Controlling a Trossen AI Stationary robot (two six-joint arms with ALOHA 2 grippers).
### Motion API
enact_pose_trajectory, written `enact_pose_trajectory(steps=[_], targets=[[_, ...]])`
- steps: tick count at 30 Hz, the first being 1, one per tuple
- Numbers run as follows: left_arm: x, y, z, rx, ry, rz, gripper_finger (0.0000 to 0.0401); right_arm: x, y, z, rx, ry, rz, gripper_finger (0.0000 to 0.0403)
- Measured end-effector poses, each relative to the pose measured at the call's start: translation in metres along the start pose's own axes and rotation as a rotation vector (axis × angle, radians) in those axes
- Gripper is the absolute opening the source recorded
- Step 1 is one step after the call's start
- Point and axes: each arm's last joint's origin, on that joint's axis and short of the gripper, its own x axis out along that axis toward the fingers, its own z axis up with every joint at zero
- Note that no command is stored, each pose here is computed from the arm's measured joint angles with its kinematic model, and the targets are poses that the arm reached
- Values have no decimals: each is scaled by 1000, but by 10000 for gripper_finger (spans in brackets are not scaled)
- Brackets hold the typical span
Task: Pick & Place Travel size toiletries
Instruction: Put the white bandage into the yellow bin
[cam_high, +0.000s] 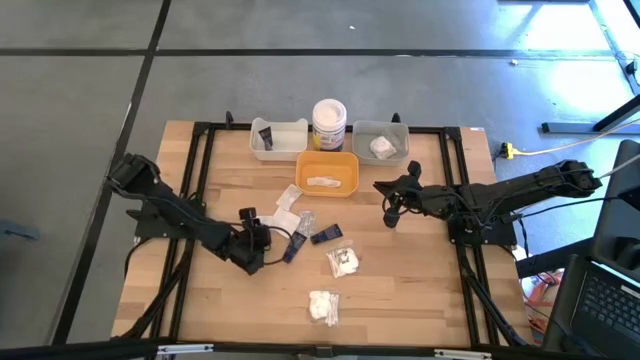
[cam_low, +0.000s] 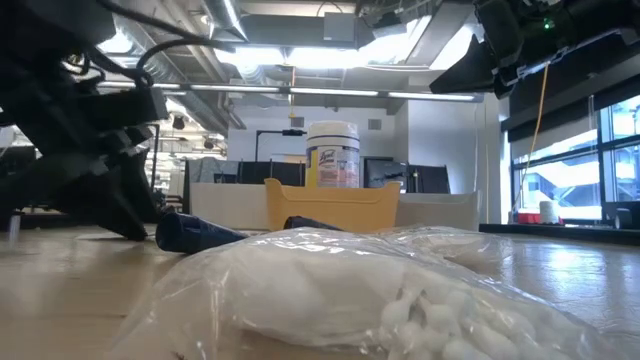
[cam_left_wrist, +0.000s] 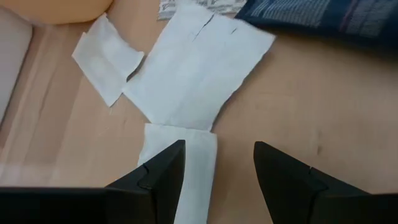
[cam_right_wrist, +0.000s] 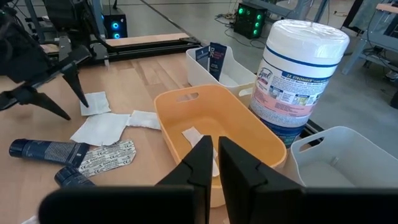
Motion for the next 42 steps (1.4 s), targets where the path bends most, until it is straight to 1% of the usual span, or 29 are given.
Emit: enact_pose_trajectory(steps=[5,13,18,22,29,42], targets=[[6,-4,2,-10,12,26,188,0,0,0,0,0,0,37],[13,-8,5,20,9,106,188,0,0,0,0,0,0,49],[12,-6,3,-5,41,127,188,0,0,0,0,0,0,55],[12,-5,0,-26,59,143,180,0,0,0,0,0,1,57],[12,-5,0,-34,61,137,147,0,0,0,0,0,3,44],[13,-5,-1,-47,74,125,56,0,0,0,0,0,3,23]])
